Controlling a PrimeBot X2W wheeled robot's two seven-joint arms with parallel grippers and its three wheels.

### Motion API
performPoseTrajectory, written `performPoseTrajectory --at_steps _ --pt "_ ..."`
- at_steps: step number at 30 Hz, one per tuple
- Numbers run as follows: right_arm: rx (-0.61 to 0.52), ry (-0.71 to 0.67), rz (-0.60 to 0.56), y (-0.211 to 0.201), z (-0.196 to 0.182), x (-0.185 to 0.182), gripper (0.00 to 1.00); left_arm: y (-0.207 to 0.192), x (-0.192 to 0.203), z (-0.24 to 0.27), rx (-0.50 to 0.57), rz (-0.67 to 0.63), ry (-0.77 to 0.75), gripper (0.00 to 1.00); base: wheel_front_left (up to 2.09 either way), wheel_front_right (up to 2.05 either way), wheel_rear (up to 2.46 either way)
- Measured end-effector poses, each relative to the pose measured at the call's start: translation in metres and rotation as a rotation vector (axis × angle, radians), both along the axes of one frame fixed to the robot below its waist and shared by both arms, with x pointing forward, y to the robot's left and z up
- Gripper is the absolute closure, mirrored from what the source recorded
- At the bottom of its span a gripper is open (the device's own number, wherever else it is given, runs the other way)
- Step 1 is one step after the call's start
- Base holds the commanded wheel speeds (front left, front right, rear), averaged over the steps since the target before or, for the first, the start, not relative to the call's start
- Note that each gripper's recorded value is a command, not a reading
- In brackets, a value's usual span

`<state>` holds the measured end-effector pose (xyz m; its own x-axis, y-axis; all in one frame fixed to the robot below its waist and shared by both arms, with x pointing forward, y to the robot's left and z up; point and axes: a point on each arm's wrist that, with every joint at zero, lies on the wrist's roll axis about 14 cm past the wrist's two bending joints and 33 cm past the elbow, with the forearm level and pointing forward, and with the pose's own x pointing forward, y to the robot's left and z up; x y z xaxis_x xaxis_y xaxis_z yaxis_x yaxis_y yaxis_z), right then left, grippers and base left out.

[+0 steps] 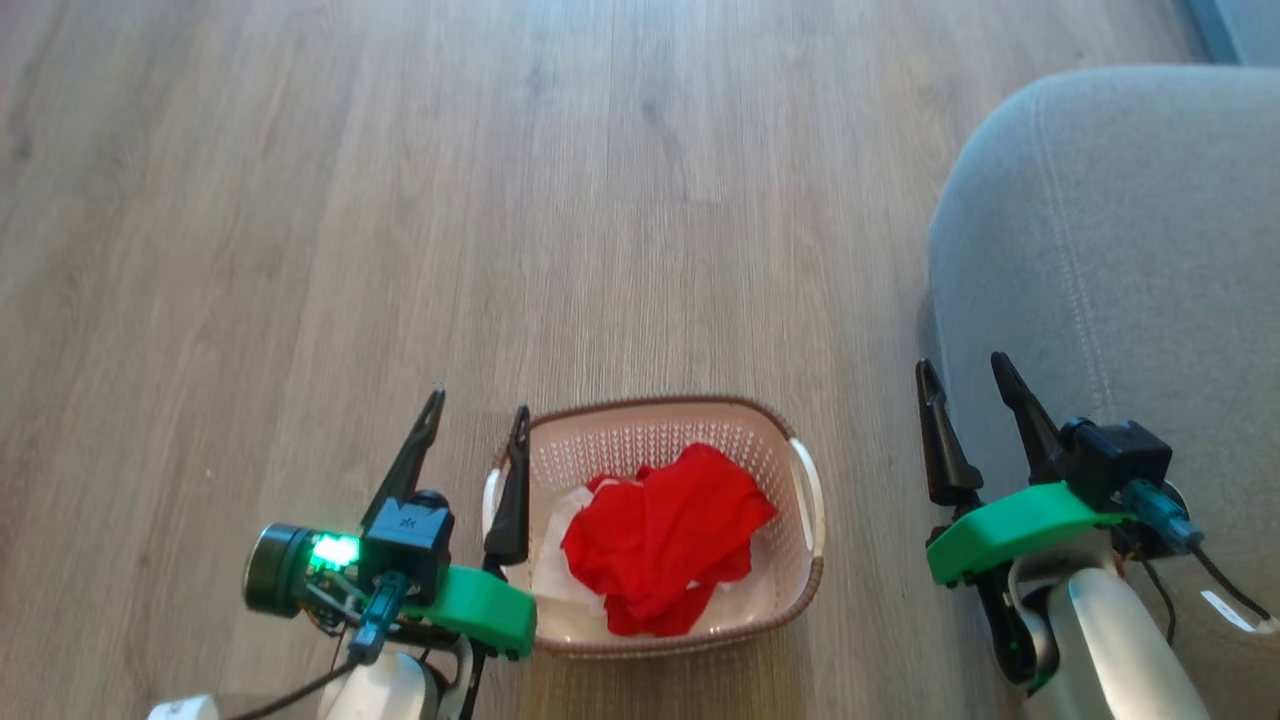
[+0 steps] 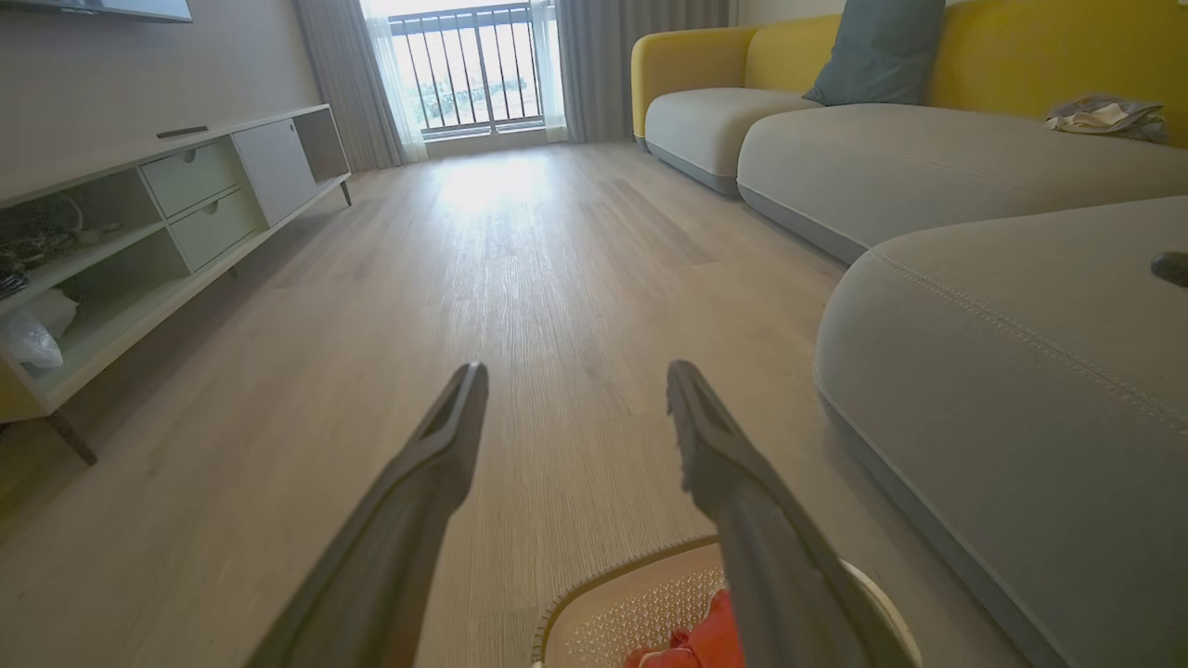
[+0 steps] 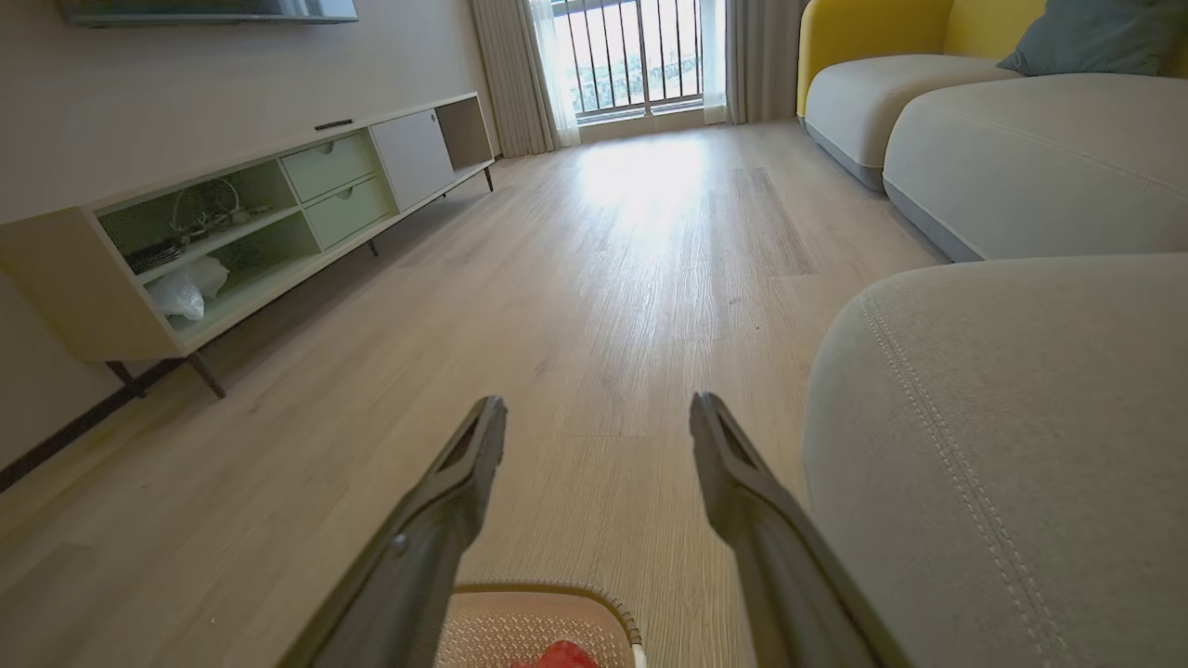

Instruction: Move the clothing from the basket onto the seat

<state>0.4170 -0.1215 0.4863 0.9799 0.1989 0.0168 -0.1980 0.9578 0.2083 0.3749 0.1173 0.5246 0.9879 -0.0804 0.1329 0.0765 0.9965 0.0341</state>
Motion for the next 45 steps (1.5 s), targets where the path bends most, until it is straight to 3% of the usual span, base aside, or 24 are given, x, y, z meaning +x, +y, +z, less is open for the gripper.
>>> performPoseTrajectory --at_steps 11,20,31,45 --pt "-0.056 0.144 -0.038 -0.016 -0.061 0.029 0.0 -0.03 0.032 -0.089 0.017 -0.165 0.255 0.0 0.0 0.0 0.0" --pt "-0.08 0.249 -0.062 -0.029 -0.117 0.048 0.0 -0.072 0.056 -0.173 0.109 -0.387 0.444 0.0 0.0 0.0 0.0" --pt "-0.099 0.392 -0.097 -0.048 -0.186 0.043 0.0 -0.106 0.064 -0.285 0.198 -0.616 0.676 0.0 0.0 0.0 0.0" --pt "-0.075 0.448 -0.113 -0.057 -0.214 0.039 0.0 -0.133 0.066 -0.378 0.277 -0.771 0.844 0.0 0.0 0.0 0.0"
